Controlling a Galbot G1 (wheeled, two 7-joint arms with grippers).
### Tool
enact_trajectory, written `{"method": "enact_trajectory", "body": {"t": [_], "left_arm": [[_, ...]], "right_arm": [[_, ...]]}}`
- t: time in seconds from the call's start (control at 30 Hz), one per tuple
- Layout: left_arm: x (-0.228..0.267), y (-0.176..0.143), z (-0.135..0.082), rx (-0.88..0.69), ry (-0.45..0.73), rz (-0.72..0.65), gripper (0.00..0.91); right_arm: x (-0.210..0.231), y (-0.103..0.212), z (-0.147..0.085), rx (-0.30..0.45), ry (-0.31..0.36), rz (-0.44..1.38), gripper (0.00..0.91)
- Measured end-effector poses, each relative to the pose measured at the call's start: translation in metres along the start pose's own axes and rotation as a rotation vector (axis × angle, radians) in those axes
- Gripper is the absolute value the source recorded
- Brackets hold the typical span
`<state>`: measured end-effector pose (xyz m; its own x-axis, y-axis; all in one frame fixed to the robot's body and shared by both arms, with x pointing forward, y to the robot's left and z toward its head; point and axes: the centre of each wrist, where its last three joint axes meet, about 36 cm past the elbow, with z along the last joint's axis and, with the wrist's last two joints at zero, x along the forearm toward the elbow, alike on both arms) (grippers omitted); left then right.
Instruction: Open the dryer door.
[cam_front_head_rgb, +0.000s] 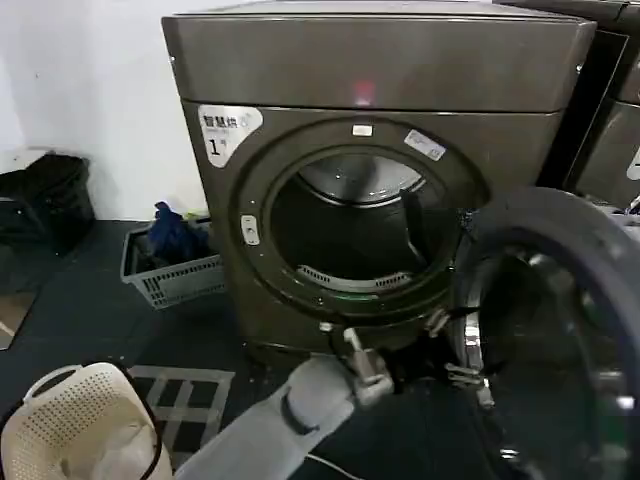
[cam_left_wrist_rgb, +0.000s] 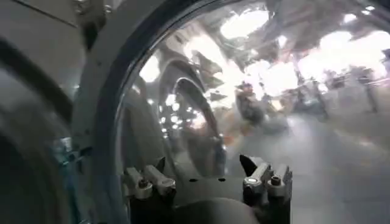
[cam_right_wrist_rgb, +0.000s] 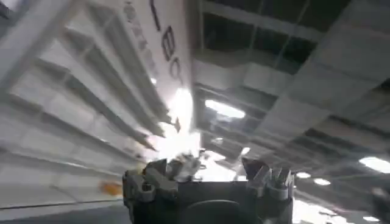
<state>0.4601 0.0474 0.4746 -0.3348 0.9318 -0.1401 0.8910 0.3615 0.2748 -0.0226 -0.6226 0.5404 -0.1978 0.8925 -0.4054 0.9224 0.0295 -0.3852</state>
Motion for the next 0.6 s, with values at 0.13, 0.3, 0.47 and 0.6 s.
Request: {"method": "enact_trajectory", "body": {"t": [0.13, 0.3, 0.47, 0.6], "left_arm": [[-0.029, -0.005, -0.001, -0.002, -0.014, 0.048, 0.907], [-0.058, -0.009, -0.003, -0.003, -0.025, 0.092, 0.907], [-0.081, -0.010, -0.008, -0.009, -0.037, 0.124, 0.907], [-0.096, -0.010, -0.009, -0.017, -0.040, 0.143, 0.907]], "right_arm": [[-0.004, -0.022, 0.007, 0.073, -0.008, 0.079, 0.907], [-0.003, -0.051, 0.022, 0.164, 0.016, 0.172, 0.907], [0.006, -0.077, 0.036, 0.234, 0.052, 0.224, 0.907], [0.012, -0.092, 0.038, 0.260, 0.061, 0.245, 0.907]]}}
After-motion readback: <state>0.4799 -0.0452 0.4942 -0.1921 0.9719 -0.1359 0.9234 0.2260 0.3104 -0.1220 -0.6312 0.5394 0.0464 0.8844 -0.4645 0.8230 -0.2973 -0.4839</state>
